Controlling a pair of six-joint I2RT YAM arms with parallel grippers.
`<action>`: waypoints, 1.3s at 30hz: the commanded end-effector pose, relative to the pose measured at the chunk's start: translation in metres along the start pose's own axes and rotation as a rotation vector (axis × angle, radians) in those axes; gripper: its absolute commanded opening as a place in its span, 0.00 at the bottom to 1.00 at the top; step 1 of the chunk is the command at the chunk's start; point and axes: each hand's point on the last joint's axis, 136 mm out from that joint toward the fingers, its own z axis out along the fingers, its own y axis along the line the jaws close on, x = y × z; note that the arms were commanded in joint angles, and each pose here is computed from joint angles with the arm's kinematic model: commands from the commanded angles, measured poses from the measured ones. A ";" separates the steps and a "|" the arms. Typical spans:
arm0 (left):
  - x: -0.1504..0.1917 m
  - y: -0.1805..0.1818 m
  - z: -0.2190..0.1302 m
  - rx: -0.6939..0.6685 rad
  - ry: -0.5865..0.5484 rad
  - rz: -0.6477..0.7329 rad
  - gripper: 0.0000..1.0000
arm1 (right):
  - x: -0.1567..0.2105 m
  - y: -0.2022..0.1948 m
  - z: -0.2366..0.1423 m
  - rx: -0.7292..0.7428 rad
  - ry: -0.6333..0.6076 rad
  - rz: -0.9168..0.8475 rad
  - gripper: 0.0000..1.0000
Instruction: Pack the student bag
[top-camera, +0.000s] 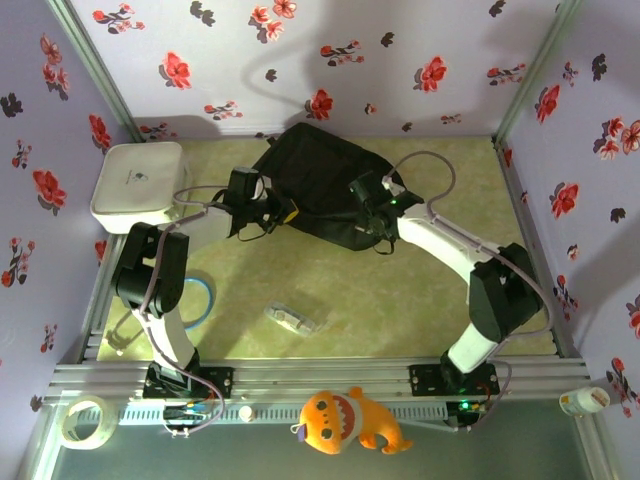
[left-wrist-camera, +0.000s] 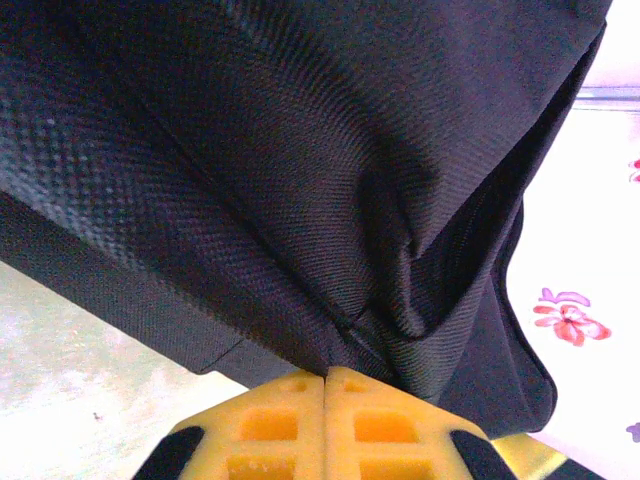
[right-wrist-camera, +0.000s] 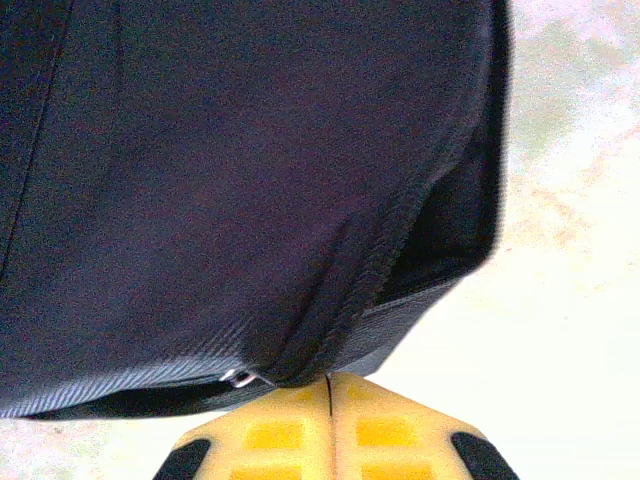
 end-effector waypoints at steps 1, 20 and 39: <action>-0.023 0.015 -0.011 -0.052 -0.087 -0.005 0.00 | -0.011 -0.044 -0.013 0.150 -0.054 -0.009 0.00; -0.031 0.014 -0.015 -0.057 -0.100 0.002 0.00 | -0.012 -0.070 -0.002 0.164 -0.049 0.050 0.00; -0.076 0.042 -0.068 -0.260 -0.207 0.050 0.57 | 0.045 0.119 -0.016 -0.524 0.136 -0.307 0.00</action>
